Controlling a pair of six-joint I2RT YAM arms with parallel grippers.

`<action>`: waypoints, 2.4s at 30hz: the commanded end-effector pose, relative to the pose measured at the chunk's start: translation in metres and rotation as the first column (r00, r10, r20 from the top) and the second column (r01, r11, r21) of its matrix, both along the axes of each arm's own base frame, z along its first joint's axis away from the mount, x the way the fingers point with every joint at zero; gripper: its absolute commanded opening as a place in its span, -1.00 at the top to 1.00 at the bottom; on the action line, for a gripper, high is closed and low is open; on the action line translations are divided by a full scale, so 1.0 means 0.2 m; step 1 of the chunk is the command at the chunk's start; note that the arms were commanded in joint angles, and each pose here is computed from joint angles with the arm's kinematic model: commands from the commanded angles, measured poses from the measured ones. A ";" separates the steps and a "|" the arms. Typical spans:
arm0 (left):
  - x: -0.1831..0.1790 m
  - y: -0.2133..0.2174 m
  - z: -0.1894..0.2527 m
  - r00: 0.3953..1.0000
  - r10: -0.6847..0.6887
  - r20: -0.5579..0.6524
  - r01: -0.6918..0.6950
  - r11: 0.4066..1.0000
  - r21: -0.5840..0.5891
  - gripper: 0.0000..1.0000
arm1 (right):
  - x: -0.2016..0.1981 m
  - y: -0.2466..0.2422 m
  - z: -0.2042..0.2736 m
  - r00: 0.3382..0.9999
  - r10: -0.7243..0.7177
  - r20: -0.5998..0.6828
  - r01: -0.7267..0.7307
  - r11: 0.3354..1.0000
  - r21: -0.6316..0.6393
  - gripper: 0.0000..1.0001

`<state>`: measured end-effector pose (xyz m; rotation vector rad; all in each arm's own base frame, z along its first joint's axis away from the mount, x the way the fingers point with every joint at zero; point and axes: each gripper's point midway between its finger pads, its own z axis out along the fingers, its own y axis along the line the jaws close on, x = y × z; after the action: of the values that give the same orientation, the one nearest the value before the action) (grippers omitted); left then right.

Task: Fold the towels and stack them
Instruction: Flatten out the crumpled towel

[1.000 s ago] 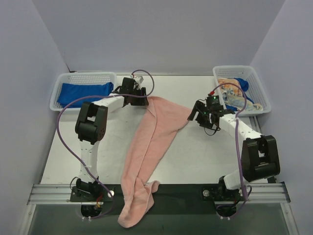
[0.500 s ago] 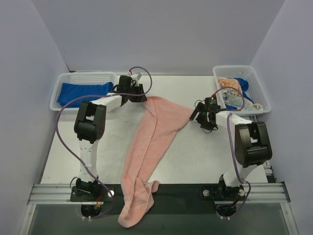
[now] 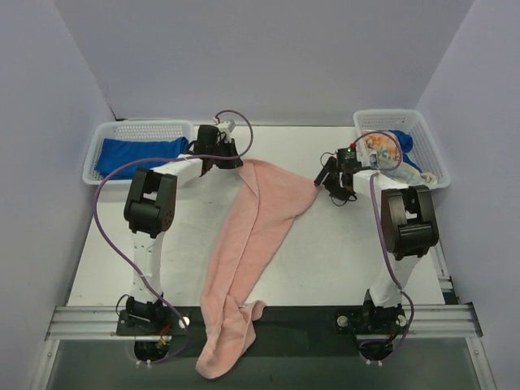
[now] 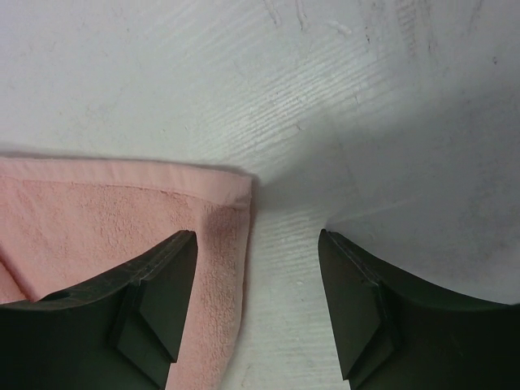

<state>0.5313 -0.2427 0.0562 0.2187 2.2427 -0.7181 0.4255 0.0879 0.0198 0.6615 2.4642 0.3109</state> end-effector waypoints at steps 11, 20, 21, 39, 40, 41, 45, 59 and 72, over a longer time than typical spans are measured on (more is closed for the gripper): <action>0.07 0.01 0.19 0.996 -0.025 0.086 0.024 1.000 0.009 1.00 | -0.09 -0.04 -0.12 0.979 0.027 -0.204 -0.077 0.968 -0.241 -0.04; 0.06 0.02 0.20 0.997 -0.024 0.078 0.023 0.999 0.023 1.00 | -0.04 -0.03 -0.11 0.967 0.028 -0.253 -0.114 0.937 -0.330 0.05; 0.06 0.02 0.21 0.997 -0.023 0.080 0.021 0.999 0.025 1.00 | -0.04 -0.03 -0.10 0.966 0.029 -0.255 -0.115 0.938 -0.328 0.05; 0.03 0.03 0.22 0.998 -0.019 0.065 0.017 0.999 0.032 1.00 | 0.10 0.05 0.06 0.982 0.095 -0.164 -0.140 0.947 -0.290 0.03; 0.03 0.03 0.22 0.998 -0.019 0.064 0.017 0.999 0.031 1.00 | 0.11 0.05 0.09 0.983 0.098 -0.152 -0.140 0.946 -0.292 0.03; 0.03 0.03 0.22 0.998 -0.016 0.062 0.015 0.999 0.031 1.00 | 0.12 0.05 0.10 0.985 0.099 -0.143 -0.138 0.945 -0.296 0.03; 0.03 0.04 0.22 0.998 -0.014 0.064 0.012 0.999 0.033 1.00 | 0.15 0.06 0.14 0.986 0.108 -0.123 -0.141 0.944 -0.297 0.03; 0.03 0.06 0.22 0.999 -0.003 0.053 0.001 1.000 0.030 1.00 | 0.10 0.03 -0.03 0.976 0.062 -0.209 -0.130 0.935 -0.329 0.04; 0.01 0.06 0.21 0.999 -0.006 0.037 0.005 1.000 0.029 1.00 | 0.09 0.10 -0.15 0.955 0.105 -0.276 -0.188 0.937 -0.293 0.03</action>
<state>0.5235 -0.2304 0.0488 0.2334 2.3185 -0.6735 0.4557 0.1035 0.0102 0.4150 2.6537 -0.0957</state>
